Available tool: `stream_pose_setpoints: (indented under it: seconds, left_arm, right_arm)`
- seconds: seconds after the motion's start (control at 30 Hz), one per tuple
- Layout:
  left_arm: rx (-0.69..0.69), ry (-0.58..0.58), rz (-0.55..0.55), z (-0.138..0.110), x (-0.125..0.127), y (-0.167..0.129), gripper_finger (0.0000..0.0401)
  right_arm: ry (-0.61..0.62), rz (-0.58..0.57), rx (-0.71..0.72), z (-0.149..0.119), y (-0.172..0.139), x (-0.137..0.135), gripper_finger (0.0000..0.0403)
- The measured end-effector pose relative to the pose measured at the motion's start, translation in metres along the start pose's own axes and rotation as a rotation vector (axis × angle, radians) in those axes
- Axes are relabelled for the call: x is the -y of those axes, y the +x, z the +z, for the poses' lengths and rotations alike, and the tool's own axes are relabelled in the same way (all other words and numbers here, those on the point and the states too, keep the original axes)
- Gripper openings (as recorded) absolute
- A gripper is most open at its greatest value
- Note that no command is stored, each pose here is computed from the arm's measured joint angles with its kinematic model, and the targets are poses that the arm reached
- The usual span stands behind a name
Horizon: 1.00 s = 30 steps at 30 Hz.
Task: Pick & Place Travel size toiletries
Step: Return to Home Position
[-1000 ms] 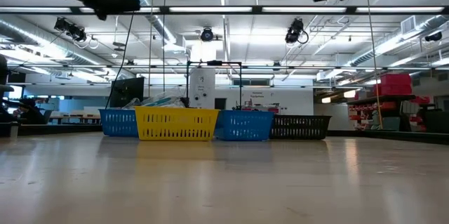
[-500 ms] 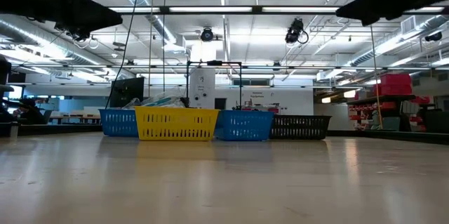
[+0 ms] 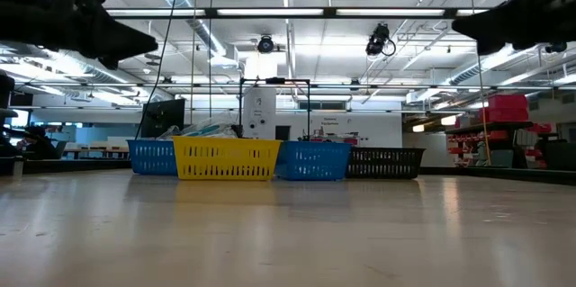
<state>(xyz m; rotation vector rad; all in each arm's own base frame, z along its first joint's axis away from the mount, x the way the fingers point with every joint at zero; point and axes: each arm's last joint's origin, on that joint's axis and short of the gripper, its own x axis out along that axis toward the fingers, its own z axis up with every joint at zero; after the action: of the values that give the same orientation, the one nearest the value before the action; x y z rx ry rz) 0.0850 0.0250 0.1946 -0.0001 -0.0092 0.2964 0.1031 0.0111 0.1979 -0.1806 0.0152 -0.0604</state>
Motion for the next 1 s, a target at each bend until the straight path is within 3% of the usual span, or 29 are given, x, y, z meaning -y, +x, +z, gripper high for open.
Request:
stream_pose_setpoints:
  seconds: [0.27,0.47,0.77,1.0]
  left_arm:
    - [0.054,0.007,-0.053,-0.022,0.002,0.008,0.0107]
    - [0.056,0.003,-0.102,-0.022,0.003,0.008,0.0107]
    - [0.043,-0.037,-0.112,-0.023,0.003,0.008,0.0108]
    - [0.068,0.143,-0.099,-0.022,0.003,0.008,0.0108]
  right_arm:
    - [0.011,-0.008,0.047,-0.026,0.0,-0.005,0.0003]
    - [0.063,-0.006,0.038,-0.027,0.0,-0.005,0.0003]
    - [0.011,-0.005,0.024,-0.028,0.0,-0.005,0.0011]
    - [0.011,-0.004,0.023,-0.028,0.0,-0.005,0.0013]
